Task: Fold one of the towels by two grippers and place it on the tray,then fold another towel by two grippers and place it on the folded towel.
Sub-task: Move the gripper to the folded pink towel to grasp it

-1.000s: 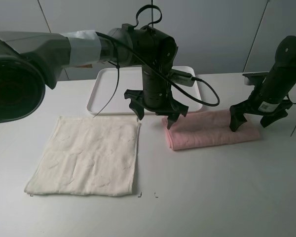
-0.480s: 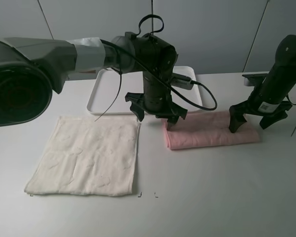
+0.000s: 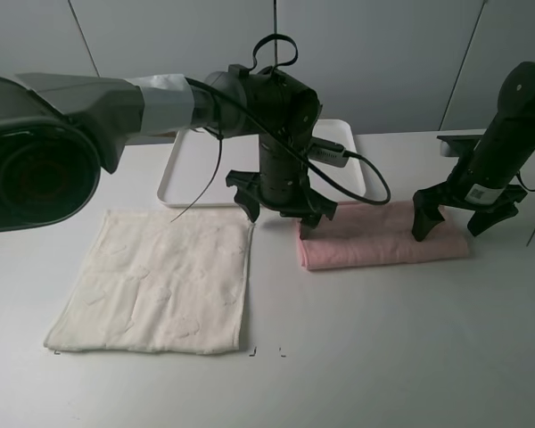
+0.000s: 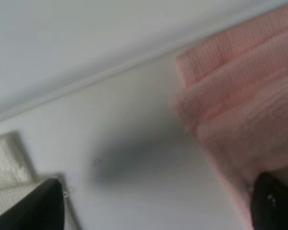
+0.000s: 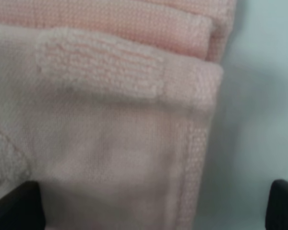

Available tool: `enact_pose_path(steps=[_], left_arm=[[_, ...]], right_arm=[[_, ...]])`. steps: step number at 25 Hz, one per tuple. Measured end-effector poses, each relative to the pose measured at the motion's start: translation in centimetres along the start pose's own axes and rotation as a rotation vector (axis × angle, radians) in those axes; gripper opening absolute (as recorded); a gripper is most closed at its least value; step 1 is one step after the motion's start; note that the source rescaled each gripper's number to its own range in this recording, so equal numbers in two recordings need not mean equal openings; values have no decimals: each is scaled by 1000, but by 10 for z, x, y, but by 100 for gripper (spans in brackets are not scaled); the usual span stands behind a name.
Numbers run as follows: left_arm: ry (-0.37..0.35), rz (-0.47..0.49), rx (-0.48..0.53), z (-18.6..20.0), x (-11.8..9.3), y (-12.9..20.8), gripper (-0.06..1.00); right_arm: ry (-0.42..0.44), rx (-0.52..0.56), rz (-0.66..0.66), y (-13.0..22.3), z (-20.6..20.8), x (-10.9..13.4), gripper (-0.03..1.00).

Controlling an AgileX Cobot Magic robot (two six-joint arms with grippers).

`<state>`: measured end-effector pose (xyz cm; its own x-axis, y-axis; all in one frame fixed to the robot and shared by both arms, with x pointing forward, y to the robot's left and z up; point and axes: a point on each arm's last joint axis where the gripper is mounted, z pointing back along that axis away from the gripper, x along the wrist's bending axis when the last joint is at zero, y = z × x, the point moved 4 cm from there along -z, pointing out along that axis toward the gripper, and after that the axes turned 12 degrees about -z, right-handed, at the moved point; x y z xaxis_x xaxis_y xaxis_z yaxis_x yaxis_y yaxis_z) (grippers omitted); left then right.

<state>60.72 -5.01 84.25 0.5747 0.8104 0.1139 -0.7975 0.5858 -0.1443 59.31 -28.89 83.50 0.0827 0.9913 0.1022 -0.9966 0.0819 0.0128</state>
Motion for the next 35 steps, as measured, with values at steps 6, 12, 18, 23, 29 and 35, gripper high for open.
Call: enact_pose_path(steps=[6, 12, 18, 23, 29, 35], left_arm=[[-2, -1, 4, -1, 0, 1, 99], [-2, -4, 7, -1, 0, 1, 99], [-1, -19, 9, -2, 0, 1, 99], [-1, -25, 8, -1, 0, 1, 99], [0, -35, 10, -1, 0, 1, 99], [0, -35, 10, -1, 0, 1, 99]], right_arm=[[-18, -20, -11, 0, 12, 3, 99], [-18, -36, -21, -2, 12, 3, 99], [3, -74, -31, -7, 12, 0, 99], [24, -84, -39, -8, 11, -2, 99], [28, -65, -53, -8, 1, -4, 99], [13, -66, -70, -9, 0, -2, 99]])
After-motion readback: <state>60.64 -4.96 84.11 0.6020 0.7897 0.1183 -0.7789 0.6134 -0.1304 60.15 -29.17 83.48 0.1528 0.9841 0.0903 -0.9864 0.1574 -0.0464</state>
